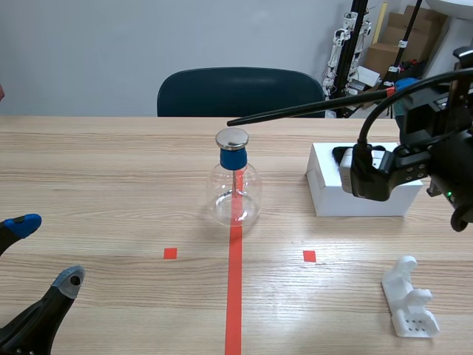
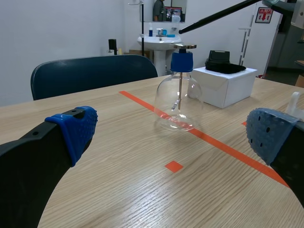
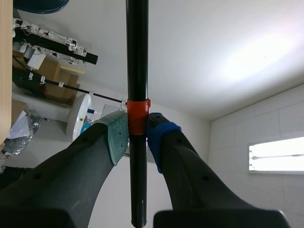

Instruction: Do the electroscope experiment. move the rod toward and away from the electroscope

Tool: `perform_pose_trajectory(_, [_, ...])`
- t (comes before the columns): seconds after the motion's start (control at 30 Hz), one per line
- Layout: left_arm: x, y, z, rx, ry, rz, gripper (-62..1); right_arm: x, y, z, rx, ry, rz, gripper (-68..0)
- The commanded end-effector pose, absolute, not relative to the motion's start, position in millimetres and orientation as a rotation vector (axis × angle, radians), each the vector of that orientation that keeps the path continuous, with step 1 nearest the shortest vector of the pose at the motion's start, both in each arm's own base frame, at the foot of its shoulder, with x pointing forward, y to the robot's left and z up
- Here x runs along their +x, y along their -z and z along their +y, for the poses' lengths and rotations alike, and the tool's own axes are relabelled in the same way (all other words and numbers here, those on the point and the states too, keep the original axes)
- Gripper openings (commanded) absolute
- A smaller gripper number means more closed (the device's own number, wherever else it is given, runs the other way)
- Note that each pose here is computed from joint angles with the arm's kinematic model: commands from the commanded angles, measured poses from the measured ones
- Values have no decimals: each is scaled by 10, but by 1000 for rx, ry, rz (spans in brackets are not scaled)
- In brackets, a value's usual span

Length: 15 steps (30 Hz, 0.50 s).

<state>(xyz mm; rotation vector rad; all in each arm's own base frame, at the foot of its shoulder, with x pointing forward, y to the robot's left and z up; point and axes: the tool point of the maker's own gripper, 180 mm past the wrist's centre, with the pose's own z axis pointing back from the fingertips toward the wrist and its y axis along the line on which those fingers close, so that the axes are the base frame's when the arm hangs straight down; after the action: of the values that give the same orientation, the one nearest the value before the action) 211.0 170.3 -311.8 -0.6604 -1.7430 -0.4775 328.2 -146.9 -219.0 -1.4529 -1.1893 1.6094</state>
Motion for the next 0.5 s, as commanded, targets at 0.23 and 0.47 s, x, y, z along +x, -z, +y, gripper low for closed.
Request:
perform_pose_trajectory(0.23, [2137,3044,1714,-661,477,-1778,14,3302,1936,-1452,-1487,-1530,-1280,-607])
perform_pose_trajectory(0.47, [2137,3045,1714,-660,477,-1777,14,3173,1555,-1482,-1477,-1389,-1389,-607])
